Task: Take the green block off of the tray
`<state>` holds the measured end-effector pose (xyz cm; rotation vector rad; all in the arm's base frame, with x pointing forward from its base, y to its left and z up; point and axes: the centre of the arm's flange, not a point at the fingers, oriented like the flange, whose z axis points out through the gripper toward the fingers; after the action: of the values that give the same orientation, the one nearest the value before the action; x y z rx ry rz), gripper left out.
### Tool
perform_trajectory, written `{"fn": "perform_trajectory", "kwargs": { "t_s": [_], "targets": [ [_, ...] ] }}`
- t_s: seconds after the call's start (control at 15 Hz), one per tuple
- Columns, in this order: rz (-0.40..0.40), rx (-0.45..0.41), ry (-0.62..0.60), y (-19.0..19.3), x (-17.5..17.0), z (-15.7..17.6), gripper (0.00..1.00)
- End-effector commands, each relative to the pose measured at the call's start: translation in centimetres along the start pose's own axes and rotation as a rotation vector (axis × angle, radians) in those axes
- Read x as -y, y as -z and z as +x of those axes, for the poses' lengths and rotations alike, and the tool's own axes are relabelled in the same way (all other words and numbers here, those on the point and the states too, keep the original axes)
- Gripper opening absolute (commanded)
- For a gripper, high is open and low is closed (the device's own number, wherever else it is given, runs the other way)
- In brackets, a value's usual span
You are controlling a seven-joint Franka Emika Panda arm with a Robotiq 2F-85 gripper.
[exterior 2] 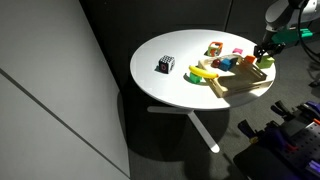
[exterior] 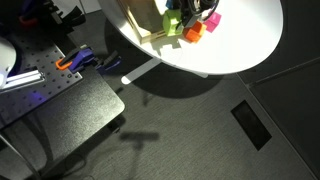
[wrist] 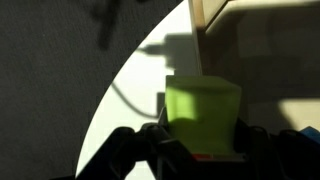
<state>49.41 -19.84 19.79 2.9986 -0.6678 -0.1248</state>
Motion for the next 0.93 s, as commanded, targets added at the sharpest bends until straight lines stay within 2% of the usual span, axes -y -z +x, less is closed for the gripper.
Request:
{"fn": "perform_trajectory", "kwargs": {
  "t_s": [0.0,0.27,0.87],
  "targets": [
    [-0.01,0.03,-0.052,-1.2,-0.9,1.4,0.28],
    [-0.019,0.05,-0.084,-2.5,-1.5,2.0,0.28],
    [-0.009,0.044,-0.143,-1.8,-2.8,2.8,0.28]
  ]
}}
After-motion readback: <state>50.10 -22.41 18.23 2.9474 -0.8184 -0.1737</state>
